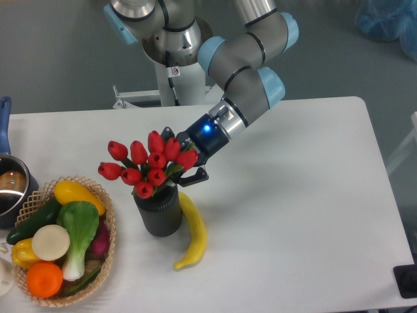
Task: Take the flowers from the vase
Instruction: 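Lift the gripped tulips straight up out of the black vase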
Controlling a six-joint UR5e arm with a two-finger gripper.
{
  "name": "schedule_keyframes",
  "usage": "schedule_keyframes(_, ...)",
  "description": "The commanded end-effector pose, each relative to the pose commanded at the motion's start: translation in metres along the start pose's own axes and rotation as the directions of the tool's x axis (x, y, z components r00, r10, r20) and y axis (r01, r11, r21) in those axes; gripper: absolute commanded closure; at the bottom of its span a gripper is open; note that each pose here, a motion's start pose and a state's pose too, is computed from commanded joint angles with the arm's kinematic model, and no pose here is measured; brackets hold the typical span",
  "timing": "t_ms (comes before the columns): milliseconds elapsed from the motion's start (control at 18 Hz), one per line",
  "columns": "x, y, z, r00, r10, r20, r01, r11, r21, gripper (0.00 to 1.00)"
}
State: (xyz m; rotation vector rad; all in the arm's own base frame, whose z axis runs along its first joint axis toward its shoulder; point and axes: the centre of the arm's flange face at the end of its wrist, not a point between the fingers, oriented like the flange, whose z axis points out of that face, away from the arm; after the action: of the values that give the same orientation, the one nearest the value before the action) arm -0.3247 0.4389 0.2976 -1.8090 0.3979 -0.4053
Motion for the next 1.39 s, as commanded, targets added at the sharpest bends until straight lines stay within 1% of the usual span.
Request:
schedule_keyframes(167, 0.001, -0.008, -0.002, 1.0, 0.008, 0.002, -0.009, 0.999, 0.041, 0.56)
schedule_keyframes(333, 0.006, -0.023, -0.008, 1.0, 0.022, 0.013, -0.022, 0.998, 0.054, 0.56)
schedule_keyframes(556, 0.014, -0.051, -0.016, 1.0, 0.003, 0.024, -0.004, 0.998, 0.065, 0.56)
schedule_keyframes(722, 0.02, -0.063, -0.021, 0.999, -0.004, 0.033, 0.002, 0.998, 0.06, 0.56)
schedule_keyframes(889, 0.027, -0.081, -0.035, 0.998, -0.026, 0.06, 0.022, 0.998, 0.059, 0.56)
schedule_keyframes(1111, 0.035, -0.099, -0.043, 0.997, -0.023, 0.075, 0.018, 0.998, 0.064, 0.56)
schedule_keyframes(1389, 0.037, -0.139, -0.06, 0.994, -0.046, 0.102, 0.038, 0.996, 0.083, 0.56)
